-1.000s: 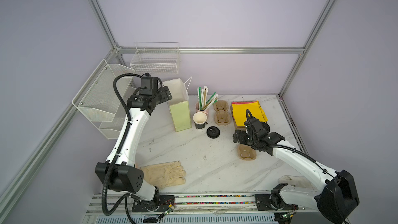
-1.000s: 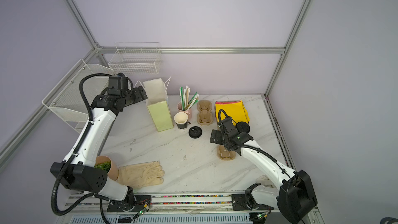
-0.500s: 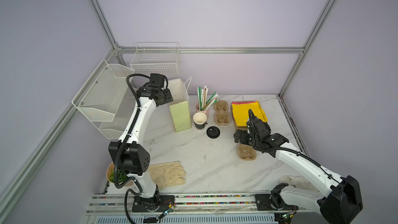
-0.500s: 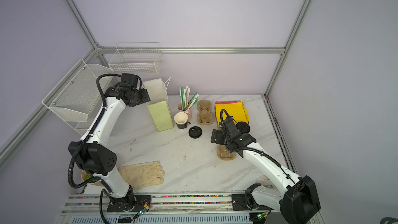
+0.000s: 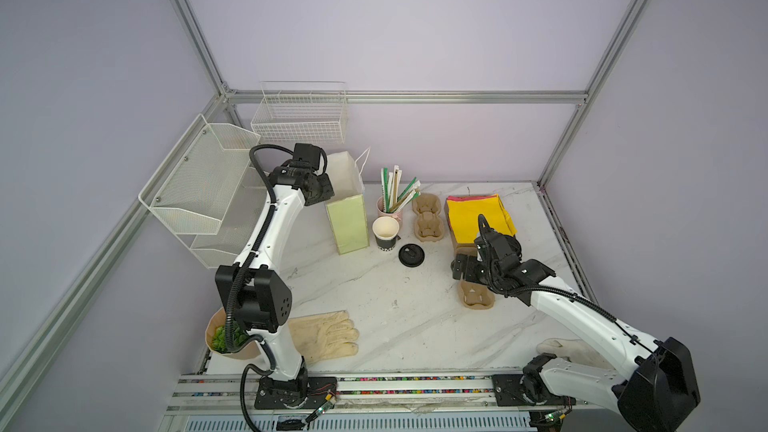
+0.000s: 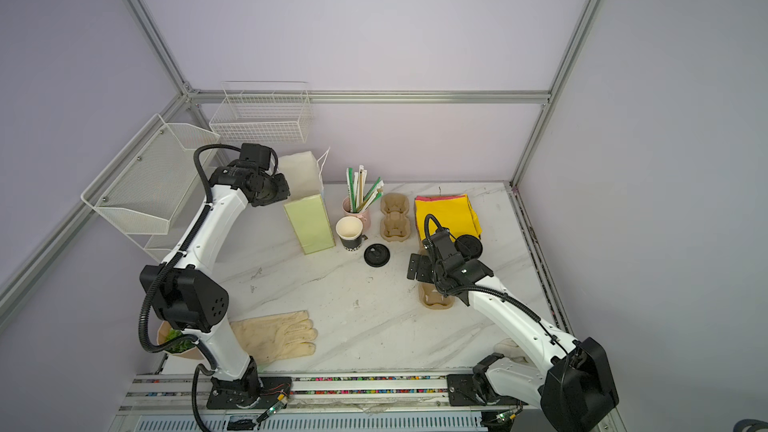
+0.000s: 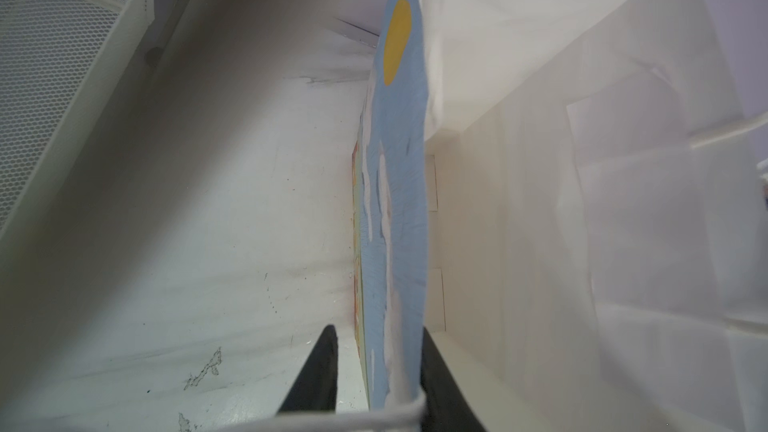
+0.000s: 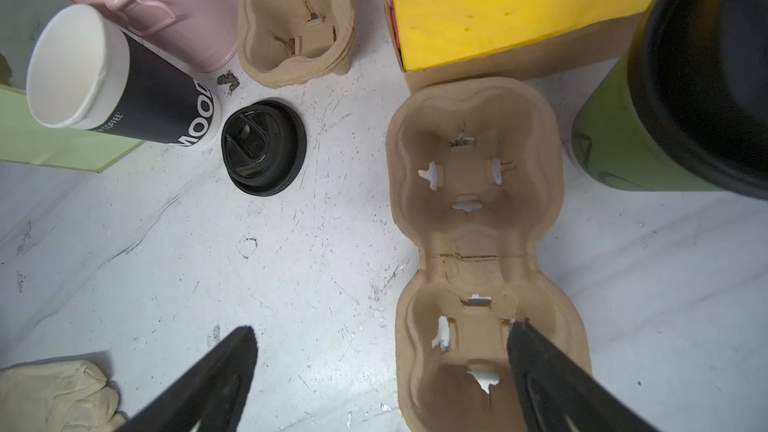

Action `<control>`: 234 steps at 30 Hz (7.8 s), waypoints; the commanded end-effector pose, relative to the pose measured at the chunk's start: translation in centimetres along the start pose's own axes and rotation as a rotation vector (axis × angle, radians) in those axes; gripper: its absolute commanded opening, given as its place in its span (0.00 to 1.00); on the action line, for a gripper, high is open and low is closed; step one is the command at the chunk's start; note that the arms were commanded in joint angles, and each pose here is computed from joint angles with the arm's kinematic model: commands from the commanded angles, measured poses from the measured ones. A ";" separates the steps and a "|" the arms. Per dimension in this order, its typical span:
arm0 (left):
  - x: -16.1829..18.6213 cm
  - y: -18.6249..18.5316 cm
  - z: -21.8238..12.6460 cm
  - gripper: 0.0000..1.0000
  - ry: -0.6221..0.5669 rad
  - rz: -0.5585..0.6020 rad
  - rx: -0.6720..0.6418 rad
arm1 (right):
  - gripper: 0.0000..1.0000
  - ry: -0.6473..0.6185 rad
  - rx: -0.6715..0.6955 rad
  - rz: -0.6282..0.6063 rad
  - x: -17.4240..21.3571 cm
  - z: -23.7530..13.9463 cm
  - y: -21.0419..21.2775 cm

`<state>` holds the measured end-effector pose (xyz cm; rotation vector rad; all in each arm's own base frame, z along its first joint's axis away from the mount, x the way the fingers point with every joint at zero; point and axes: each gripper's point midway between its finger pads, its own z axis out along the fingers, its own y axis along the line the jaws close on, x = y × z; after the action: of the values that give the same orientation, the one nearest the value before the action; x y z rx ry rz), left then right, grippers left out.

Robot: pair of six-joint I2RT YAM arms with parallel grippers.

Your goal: Pack the takeout coffee

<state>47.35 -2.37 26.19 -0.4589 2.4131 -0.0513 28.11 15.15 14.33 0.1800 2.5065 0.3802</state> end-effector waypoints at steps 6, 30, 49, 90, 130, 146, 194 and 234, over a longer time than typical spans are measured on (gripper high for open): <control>-4.2 -0.8 -3.4 0.16 -0.125 -0.018 0.036 | 0.97 -0.011 -0.015 0.001 0.2 -0.5 0.2; -4.4 -0.7 -5.7 0.00 -0.139 -0.006 0.050 | 0.97 -0.011 -0.023 0.002 0.1 -0.9 0.4; 0.1 0.7 -21.5 0.00 -0.291 -0.055 0.282 | 0.97 -0.034 -0.048 -0.009 -0.5 -2.2 0.8; 19.6 -10.6 -22.4 0.00 0.074 -0.060 0.622 | 0.97 -0.124 -0.084 0.051 -1.3 -5.5 0.3; 21.8 -14.7 -15.2 0.00 0.033 -0.088 0.540 | 0.97 -0.121 -0.008 0.054 -1.0 -5.1 -1.1; 20.0 -15.1 -16.9 0.43 -0.025 -0.052 0.568 | 0.97 -0.001 0.146 0.086 0.2 -4.4 -2.8; 13.5 -1.3 -21.3 1.00 -0.607 0.397 0.209 | 0.97 0.380 0.184 -0.132 0.4 2.8 -2.7; 14.3 -1.7 -19.7 1.00 -0.571 0.454 0.162 | 0.97 0.437 0.236 -0.072 1.4 2.2 -5.3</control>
<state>25.20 -10.48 33.37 0.1355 1.8764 0.0542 27.21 11.27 9.90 0.1369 2.9875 0.1324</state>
